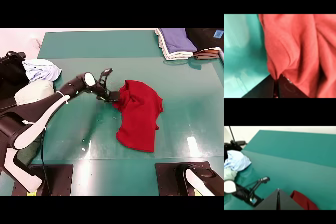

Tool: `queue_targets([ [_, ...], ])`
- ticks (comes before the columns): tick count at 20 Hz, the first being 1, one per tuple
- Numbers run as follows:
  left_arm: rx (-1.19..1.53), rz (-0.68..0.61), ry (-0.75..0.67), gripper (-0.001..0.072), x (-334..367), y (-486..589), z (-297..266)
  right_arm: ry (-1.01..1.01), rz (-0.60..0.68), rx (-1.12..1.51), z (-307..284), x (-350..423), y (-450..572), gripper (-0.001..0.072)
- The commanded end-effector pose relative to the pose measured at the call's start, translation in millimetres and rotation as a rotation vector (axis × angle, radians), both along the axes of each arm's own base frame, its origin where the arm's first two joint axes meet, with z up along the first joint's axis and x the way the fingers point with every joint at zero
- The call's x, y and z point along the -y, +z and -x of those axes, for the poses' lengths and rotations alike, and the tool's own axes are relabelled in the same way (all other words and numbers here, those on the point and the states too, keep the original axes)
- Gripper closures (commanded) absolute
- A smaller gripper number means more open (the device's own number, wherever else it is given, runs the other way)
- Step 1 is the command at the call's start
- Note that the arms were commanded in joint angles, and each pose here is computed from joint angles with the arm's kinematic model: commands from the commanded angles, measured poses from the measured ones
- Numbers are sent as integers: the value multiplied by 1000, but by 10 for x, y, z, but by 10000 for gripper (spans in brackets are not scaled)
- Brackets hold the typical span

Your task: Fold the shirts.

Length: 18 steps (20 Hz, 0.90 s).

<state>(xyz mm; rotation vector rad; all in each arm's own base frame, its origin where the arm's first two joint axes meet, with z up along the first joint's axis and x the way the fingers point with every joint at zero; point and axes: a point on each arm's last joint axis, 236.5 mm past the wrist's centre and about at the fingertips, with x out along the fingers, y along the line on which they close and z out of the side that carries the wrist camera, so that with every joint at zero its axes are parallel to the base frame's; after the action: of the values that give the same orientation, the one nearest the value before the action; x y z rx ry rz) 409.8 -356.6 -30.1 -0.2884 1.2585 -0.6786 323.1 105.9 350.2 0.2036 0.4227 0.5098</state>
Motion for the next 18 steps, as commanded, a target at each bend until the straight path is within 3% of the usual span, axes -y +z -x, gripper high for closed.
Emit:
queue_targets([
  [1,83,10,20,679,-286,466,-365,58,122,-250,165,54,-661,695],
  [4,179,-16,81,678,-749,884,-684,59,164,-631,364,209,-1807,693],
  [5,185,-22,98,678,-878,946,-725,55,151,-735,441,222,-2195,641],
  [7,155,-46,109,678,-1070,905,-724,36,94,-925,608,189,-2996,157],
  [11,133,-126,87,678,-1245,786,-666,58,-93,-1151,855,-279,-3988,166],
  [13,135,-125,89,678,-1244,789,-672,87,-135,-1166,842,-554,-4184,240],
  [17,137,-125,90,678,-1244,791,-677,180,-76,-1168,770,-989,-4357,244],
  [18,137,-125,90,678,-1244,791,-676,199,-51,-1157,719,-1056,-4371,290],
])
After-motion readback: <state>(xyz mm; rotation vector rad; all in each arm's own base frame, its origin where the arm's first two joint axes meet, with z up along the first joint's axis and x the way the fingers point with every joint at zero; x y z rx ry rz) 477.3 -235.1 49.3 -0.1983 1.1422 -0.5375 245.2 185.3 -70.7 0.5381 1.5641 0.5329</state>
